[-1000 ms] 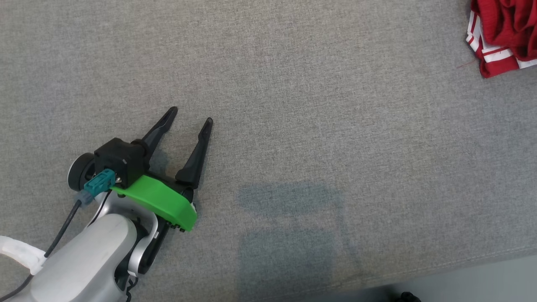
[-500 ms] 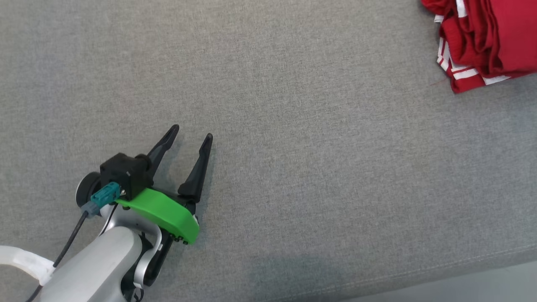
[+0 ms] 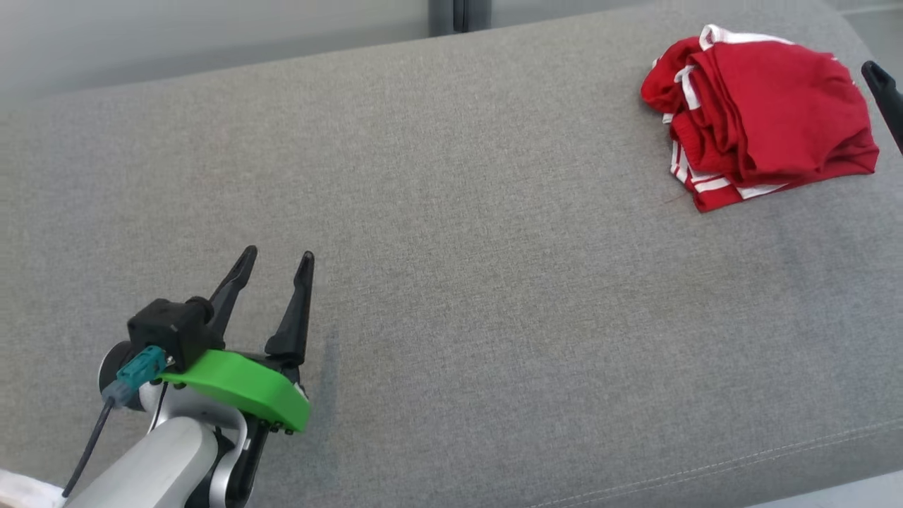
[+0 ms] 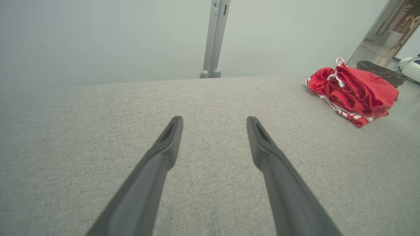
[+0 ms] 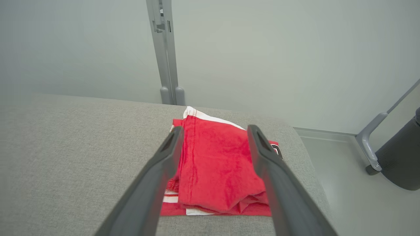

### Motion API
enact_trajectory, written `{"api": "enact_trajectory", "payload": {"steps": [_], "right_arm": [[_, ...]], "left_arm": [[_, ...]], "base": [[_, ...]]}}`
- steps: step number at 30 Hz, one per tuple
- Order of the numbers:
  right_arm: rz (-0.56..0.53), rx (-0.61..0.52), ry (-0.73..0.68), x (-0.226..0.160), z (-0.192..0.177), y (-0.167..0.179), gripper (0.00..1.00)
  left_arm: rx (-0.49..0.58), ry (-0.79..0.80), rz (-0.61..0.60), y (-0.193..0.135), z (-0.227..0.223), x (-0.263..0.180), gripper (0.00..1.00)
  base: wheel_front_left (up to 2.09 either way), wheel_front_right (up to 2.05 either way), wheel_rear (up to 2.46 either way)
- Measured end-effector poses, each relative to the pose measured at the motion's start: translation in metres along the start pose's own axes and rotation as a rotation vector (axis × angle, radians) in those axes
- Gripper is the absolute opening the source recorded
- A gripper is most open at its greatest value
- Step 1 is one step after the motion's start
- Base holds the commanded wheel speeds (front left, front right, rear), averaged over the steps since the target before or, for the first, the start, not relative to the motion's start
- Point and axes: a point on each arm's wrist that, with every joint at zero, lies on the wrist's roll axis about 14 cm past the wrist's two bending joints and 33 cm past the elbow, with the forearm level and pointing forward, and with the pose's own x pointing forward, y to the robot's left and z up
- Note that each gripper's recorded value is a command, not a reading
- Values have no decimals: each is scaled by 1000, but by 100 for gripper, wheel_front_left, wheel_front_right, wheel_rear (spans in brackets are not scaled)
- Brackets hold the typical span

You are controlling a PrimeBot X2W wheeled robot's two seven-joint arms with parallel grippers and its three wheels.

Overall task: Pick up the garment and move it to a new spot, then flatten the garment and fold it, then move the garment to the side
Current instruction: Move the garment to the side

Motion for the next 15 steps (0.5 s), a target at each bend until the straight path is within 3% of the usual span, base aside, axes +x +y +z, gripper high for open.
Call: {"api": "enact_trajectory", "payload": {"steps": [6, 15], "right_arm": [[23, 50, -133, -29, 33, 13, 100], [-7, 108, -266, -67, 24, 32, 100]], "left_arm": [[22, -79, 38, 3, 26, -23, 100], [8, -165, 112, 8, 47, -54, 100]], "base": [[0, 0, 0], [0, 0, 0]]}}
